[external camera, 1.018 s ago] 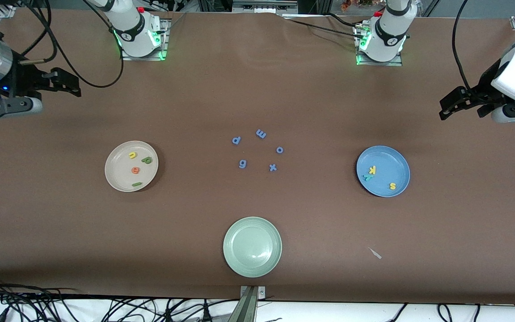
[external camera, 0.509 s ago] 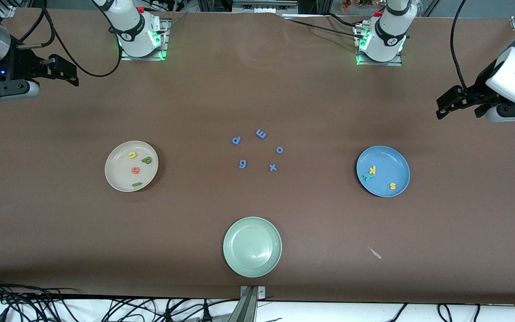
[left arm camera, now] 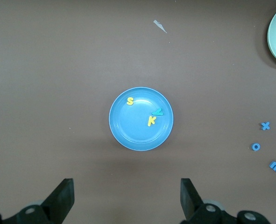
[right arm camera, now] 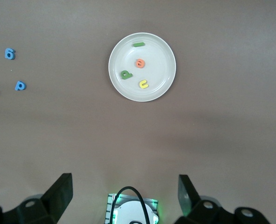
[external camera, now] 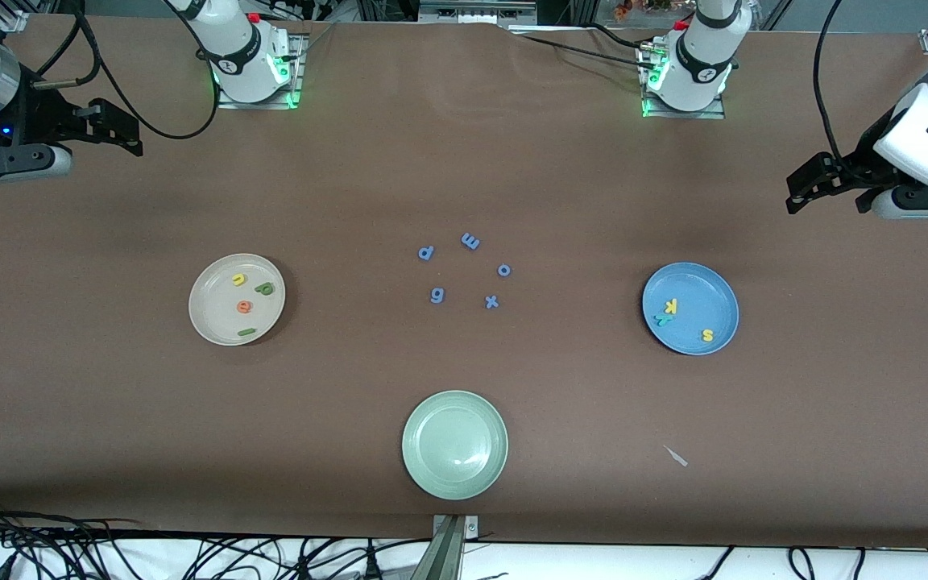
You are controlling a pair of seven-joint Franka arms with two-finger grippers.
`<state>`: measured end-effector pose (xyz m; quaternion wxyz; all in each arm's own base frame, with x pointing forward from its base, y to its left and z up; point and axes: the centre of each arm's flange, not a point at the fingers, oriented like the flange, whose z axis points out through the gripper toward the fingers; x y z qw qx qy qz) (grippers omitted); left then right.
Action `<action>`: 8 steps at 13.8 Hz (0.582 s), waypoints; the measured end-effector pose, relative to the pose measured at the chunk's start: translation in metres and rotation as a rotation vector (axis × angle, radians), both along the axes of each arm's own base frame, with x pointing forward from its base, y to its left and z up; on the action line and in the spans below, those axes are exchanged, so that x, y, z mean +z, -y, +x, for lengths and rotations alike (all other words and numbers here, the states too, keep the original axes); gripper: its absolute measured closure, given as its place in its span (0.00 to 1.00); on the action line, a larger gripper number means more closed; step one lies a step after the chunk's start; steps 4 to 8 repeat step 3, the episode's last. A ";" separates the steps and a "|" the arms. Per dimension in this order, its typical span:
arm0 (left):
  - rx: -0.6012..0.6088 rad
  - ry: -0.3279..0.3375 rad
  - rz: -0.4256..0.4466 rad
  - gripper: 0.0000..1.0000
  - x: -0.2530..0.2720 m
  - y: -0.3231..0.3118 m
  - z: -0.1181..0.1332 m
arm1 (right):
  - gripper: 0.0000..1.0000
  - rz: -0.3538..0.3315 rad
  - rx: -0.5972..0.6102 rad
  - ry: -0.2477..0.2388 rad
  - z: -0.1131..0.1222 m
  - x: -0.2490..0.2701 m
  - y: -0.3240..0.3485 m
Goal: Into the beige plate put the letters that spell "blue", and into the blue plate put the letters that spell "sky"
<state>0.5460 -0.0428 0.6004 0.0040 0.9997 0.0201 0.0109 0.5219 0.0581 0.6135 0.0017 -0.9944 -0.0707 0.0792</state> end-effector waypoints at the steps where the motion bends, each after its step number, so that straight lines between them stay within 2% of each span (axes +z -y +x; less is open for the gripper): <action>1: 0.000 0.000 0.000 0.00 0.000 0.000 0.000 | 0.00 -0.001 -0.002 0.000 0.000 0.000 0.000; 8: 0.000 -0.003 0.000 0.00 0.000 -0.001 0.000 | 0.00 -0.010 -0.011 0.008 0.001 0.000 0.003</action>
